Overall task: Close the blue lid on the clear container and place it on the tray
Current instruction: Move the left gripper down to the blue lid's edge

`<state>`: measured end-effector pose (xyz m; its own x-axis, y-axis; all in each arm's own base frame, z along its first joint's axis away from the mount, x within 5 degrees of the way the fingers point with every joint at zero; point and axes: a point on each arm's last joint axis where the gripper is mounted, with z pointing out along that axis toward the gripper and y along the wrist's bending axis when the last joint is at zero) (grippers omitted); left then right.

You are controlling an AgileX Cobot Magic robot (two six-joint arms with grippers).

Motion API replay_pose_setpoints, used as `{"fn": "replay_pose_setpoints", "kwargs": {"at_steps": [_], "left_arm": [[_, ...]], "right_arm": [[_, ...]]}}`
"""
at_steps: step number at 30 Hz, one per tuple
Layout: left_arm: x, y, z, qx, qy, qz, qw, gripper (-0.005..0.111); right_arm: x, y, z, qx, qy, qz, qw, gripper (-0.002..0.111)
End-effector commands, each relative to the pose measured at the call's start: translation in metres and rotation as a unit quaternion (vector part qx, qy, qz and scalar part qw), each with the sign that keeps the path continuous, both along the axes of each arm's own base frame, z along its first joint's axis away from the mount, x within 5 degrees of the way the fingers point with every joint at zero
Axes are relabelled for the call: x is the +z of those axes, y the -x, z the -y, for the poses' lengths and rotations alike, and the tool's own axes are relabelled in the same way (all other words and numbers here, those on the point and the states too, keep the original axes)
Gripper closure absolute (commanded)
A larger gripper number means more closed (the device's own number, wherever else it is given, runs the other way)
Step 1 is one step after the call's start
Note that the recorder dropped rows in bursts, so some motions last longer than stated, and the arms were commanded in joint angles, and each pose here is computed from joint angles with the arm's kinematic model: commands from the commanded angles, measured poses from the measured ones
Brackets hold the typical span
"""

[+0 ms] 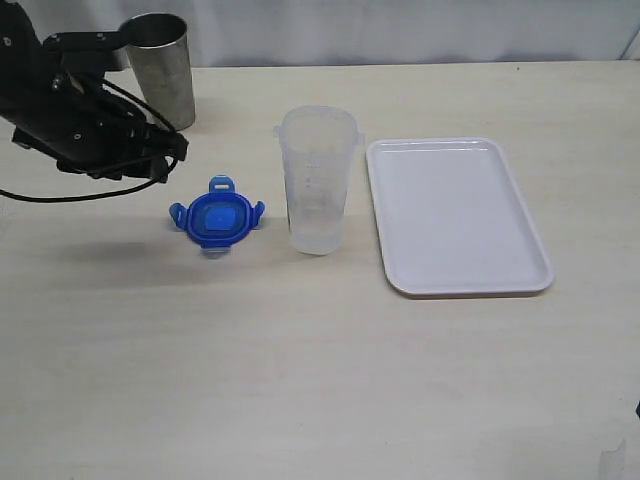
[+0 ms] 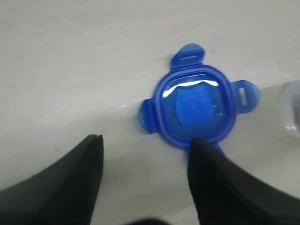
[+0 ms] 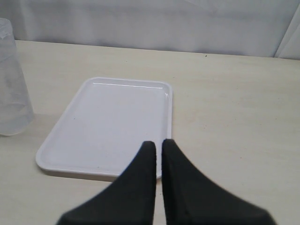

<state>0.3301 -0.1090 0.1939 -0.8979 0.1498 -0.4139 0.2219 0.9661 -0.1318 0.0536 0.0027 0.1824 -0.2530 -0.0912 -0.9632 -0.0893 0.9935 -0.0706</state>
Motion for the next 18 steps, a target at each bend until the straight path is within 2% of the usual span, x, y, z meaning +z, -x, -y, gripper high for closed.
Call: {"fn": "replay_pose_setpoints", "kwargs": {"at_steps": [1,6,9,18], "left_arm": [[-0.003,-0.002,0.015,-0.036,0.055,-0.007,0.998,0.056],[-0.034,-0.014,0.020,-0.030,0.053,-0.043,0.997,0.056],[-0.046,-0.021,0.021,-0.026,0.050,-0.043,0.997,0.056],[-0.055,-0.028,0.021,-0.040,0.029,-0.042,0.998,0.056]], "right_arm": [[0.000,0.000,0.000,-0.002,0.002,0.002,1.000,0.104],[0.000,0.000,0.000,-0.002,0.002,0.002,1.000,0.104],[0.000,0.000,0.000,-0.002,0.002,0.002,1.000,0.104],[0.000,0.000,0.000,-0.002,0.002,0.002,1.000,0.104]]}}
